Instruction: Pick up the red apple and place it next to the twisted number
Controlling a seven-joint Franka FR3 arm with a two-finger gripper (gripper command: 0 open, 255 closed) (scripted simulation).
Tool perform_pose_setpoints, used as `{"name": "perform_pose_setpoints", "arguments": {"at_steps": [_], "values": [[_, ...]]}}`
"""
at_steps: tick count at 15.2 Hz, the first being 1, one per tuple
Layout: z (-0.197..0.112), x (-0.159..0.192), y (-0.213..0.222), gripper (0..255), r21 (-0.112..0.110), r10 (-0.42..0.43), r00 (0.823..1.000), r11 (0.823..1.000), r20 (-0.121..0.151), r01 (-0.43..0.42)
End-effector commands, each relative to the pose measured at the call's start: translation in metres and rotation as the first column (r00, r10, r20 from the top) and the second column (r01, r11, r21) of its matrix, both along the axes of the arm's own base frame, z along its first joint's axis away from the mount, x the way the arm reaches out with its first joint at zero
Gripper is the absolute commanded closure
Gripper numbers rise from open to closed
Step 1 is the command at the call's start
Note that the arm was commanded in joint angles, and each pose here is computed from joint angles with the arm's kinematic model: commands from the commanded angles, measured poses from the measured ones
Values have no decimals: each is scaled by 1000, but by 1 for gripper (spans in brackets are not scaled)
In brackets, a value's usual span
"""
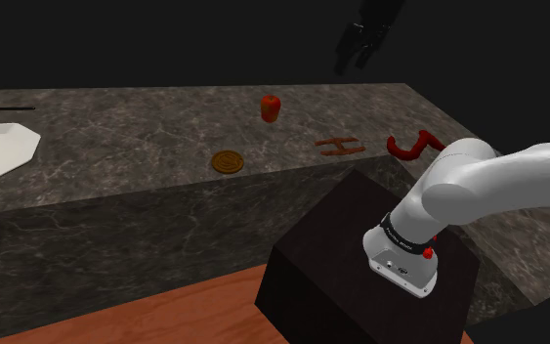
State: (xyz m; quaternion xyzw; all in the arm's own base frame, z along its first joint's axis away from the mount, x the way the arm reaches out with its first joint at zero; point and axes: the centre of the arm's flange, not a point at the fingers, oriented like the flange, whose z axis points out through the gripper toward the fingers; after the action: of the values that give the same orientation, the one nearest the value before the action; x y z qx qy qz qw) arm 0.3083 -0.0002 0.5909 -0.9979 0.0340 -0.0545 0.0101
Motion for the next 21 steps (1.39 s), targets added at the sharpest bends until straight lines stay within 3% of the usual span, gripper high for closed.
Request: {"name": "perform_pose_setpoints", "arguments": {"at_steps": [1, 21], "values": [[0, 0, 0, 0, 0, 0, 1000, 1000, 0, 0], [-148, 196, -92, 0, 78, -167, 986, 983, 28, 164]]}}
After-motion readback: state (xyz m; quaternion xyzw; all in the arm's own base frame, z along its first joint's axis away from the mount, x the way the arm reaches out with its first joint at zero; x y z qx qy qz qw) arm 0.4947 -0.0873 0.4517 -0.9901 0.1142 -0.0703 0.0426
